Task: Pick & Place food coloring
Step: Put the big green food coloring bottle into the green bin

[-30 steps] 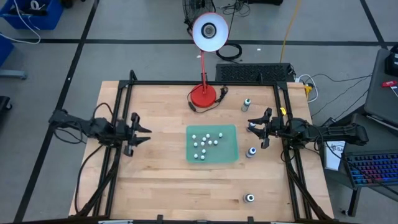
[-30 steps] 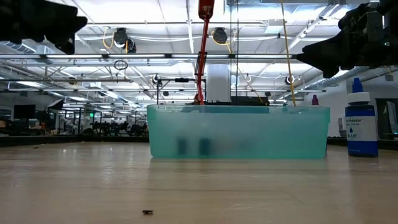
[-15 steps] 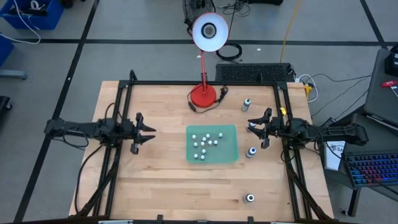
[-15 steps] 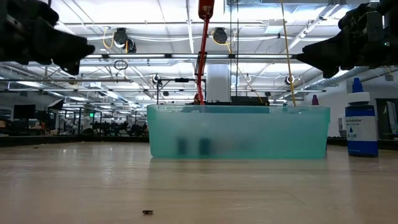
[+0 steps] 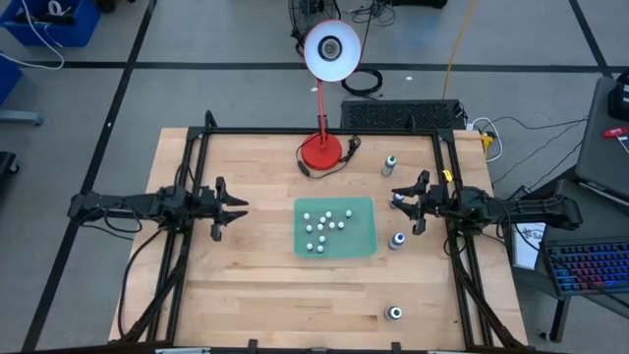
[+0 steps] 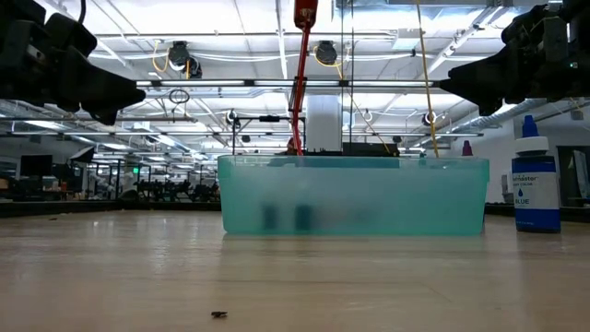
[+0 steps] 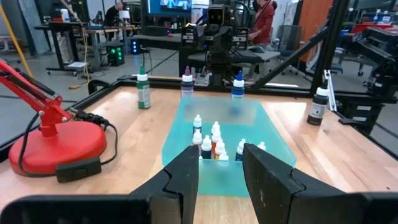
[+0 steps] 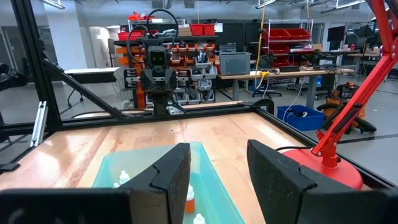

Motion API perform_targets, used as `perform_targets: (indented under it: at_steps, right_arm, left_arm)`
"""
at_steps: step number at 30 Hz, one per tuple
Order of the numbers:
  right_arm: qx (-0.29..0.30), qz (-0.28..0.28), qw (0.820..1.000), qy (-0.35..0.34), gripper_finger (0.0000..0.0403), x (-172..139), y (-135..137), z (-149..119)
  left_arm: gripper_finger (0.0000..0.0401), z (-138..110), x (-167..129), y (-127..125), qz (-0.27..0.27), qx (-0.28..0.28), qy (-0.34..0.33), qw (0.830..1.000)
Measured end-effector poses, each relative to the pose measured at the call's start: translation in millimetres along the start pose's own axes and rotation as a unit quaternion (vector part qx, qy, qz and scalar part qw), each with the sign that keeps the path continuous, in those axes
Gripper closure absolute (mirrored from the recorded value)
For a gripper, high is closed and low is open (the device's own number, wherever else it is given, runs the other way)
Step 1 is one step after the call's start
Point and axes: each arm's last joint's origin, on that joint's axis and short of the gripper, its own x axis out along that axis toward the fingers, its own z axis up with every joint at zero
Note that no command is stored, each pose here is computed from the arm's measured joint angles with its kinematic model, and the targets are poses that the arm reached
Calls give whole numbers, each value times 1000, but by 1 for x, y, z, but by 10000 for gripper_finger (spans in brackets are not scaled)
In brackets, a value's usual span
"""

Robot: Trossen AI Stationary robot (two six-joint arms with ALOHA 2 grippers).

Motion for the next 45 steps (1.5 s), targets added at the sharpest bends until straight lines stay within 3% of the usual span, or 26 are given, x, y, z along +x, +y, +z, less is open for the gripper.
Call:
perform_targets:
  at_steps: [6, 10, 16, 22, 25, 28, 32, 37, 40, 45]
  right_arm:
    - [4, -2, 1000, -16, 256, 0, 0, 3]
    - [42, -8, 997, -57, 253, 0, 0, 11]
    - [108, -7, 994, -30, 258, 1, 0, 6]
    - [115, -18, 993, -33, 259, 2, -1, 6]
    - [120, -110, 985, -55, 259, 3, -6, 9]
    - [88, -187, 977, 51, 253, 13, -7, 31]
    - [49, -310, 928, 199, 230, 35, -15, 69]
    - [92, -344, 865, 354, 191, 74, -45, 127]
    - [143, -335, 820, 442, 169, 96, -73, 138]
    - [178, -363, 752, 520, 149, 118, -114, 128]
  left_arm:
    - [274, 1, 0, 0, 0, 0, -6, 1000]
    - [274, 1, 0, 0, 0, 0, -6, 1000]
    - [274, 1, 0, 0, 0, 0, -6, 1000]
    - [274, 1, 0, 0, 0, 0, -6, 1000]
    - [274, 1, 0, 0, 0, 0, -6, 1000]
    - [274, 1, 0, 0, 1, 0, -6, 1000]
    - [274, 1, 0, 0, 1, 0, -6, 1000]
    - [274, 1, 0, 0, 1, 0, -7, 1000]
    - [274, 1, 0, 0, 1, 0, -7, 1000]
    - [274, 1, 0, 0, 1, 0, -7, 1000]
